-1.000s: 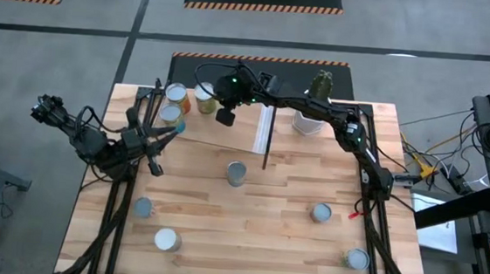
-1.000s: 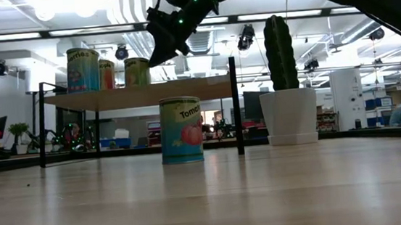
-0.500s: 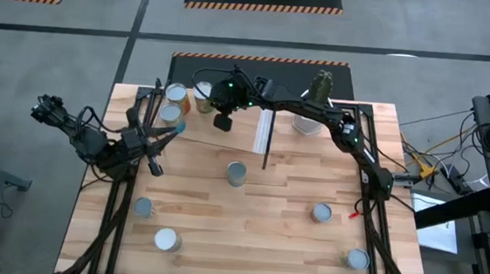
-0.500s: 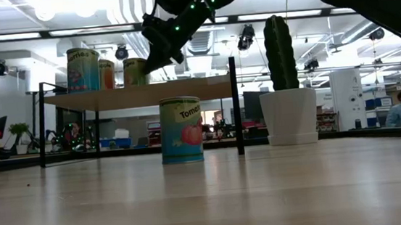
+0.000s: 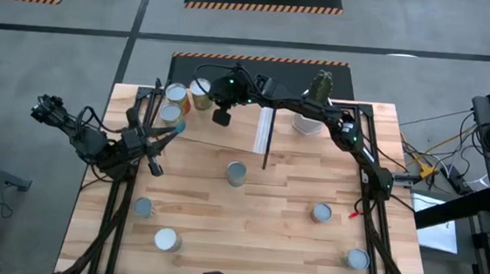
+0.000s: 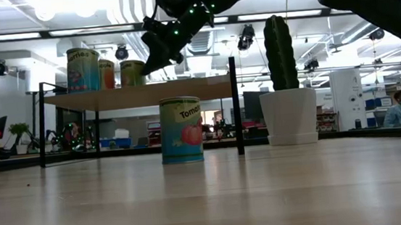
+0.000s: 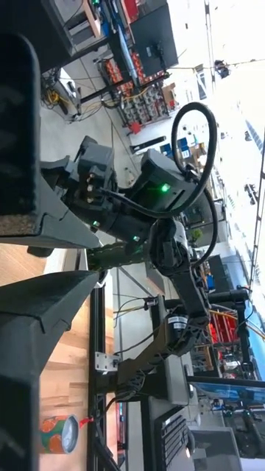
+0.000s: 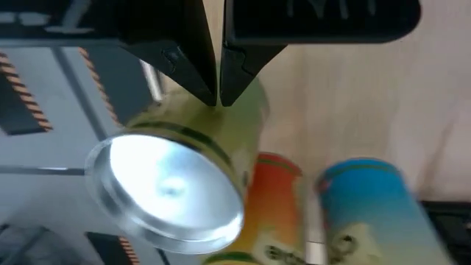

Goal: Pick and place cans onto a shelf
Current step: Put the large canned oranges on the shelf

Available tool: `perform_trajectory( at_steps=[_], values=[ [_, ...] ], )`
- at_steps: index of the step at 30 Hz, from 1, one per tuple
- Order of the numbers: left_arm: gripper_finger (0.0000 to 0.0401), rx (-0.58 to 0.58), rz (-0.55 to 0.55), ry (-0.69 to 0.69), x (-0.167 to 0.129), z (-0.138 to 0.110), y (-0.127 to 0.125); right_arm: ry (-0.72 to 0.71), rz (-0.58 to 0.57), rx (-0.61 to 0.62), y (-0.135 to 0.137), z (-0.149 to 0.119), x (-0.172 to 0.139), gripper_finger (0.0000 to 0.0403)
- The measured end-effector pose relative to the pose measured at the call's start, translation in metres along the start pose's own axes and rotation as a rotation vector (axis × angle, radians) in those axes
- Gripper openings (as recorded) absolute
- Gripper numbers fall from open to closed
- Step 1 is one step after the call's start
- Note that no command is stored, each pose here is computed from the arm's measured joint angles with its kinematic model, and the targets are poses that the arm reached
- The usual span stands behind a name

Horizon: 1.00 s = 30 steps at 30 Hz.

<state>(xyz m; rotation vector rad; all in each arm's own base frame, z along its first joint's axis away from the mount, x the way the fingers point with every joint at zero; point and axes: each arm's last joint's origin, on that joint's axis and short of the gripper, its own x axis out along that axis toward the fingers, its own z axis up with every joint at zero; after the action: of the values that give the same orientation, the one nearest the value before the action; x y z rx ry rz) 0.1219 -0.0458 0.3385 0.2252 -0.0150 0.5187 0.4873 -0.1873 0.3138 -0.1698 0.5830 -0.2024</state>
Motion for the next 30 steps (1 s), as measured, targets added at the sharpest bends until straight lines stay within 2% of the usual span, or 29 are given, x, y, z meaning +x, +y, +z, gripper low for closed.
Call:
perform_trajectory(
  at_steps=[30],
  values=[
    [0.0043, -0.001, 0.000, 0.000, 0.000, 0.000, 0.000, -0.081, -0.056, -0.028, -0.014, -0.005, 0.010, 0.0009]
  ],
)
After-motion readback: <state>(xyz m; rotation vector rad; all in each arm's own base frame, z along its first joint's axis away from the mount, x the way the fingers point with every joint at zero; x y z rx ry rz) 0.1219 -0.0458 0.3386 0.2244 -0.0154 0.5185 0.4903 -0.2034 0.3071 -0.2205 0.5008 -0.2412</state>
